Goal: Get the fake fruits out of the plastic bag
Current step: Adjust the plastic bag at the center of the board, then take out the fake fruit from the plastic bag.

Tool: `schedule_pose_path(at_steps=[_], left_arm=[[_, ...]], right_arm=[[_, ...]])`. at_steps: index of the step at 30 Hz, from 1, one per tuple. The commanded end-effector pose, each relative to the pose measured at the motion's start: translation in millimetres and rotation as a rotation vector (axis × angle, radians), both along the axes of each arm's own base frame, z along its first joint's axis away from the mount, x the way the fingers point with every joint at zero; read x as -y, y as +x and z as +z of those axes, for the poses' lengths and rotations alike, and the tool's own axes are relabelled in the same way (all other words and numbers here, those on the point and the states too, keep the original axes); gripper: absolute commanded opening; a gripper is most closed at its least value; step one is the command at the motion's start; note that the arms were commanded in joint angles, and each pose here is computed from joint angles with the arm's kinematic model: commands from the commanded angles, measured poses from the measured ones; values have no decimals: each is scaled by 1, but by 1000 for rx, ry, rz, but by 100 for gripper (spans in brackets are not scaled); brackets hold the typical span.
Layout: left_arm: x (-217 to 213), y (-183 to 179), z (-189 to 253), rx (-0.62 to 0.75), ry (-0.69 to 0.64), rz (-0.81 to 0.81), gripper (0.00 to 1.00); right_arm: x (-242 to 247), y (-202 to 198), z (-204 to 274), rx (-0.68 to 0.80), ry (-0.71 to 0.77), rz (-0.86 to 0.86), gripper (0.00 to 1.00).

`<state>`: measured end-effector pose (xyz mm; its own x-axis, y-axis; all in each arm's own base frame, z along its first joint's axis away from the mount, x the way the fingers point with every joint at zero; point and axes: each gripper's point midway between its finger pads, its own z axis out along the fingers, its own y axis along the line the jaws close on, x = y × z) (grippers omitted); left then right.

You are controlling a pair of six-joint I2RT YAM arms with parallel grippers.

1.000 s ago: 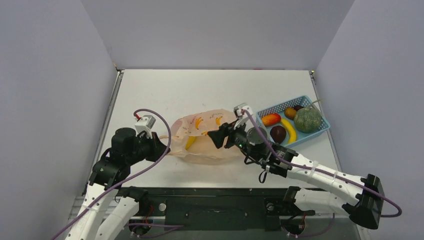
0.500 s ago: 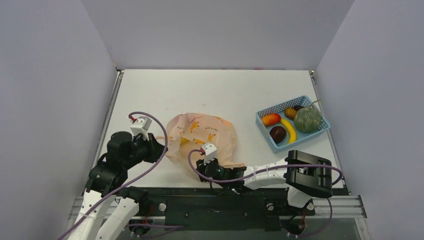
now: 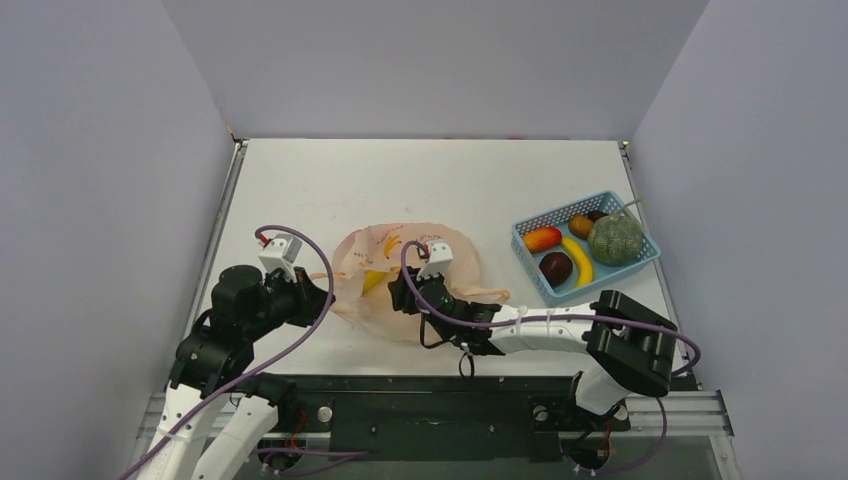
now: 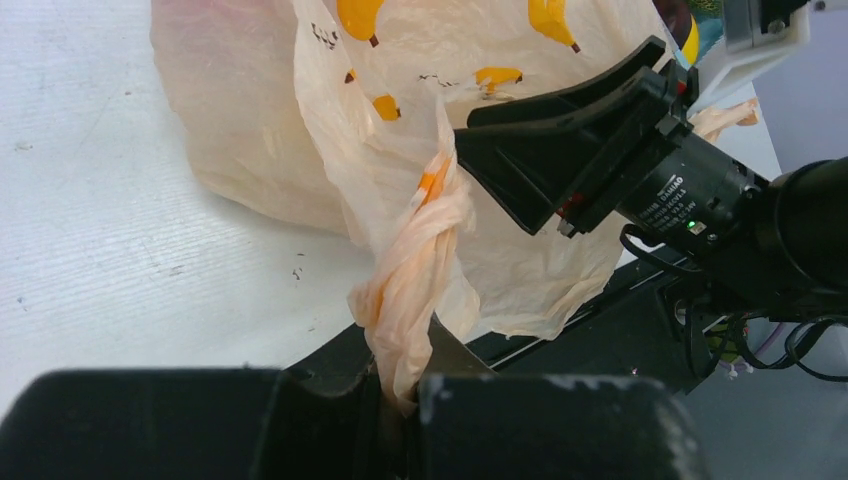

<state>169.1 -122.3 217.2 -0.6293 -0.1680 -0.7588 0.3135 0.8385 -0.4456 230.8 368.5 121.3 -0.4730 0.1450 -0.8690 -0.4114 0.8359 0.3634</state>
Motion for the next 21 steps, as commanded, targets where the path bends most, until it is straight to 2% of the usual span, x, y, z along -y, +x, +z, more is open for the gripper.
schedule_pose_path(at_steps=[1, 11, 16, 21], left_arm=[[3, 5, 12, 50, -20, -8, 0], [9, 7, 6, 15, -14, -38, 0], [9, 6, 7, 21, -17, -43, 0], [12, 7, 4, 4, -16, -58, 0]], right_arm=[[-16, 23, 18, -7, 119, -92, 43], [-51, 55, -7, -86, 191, -124, 50], [-64, 68, -23, -91, 159, -119, 54], [-76, 84, -38, -65, 45, -129, 64]])
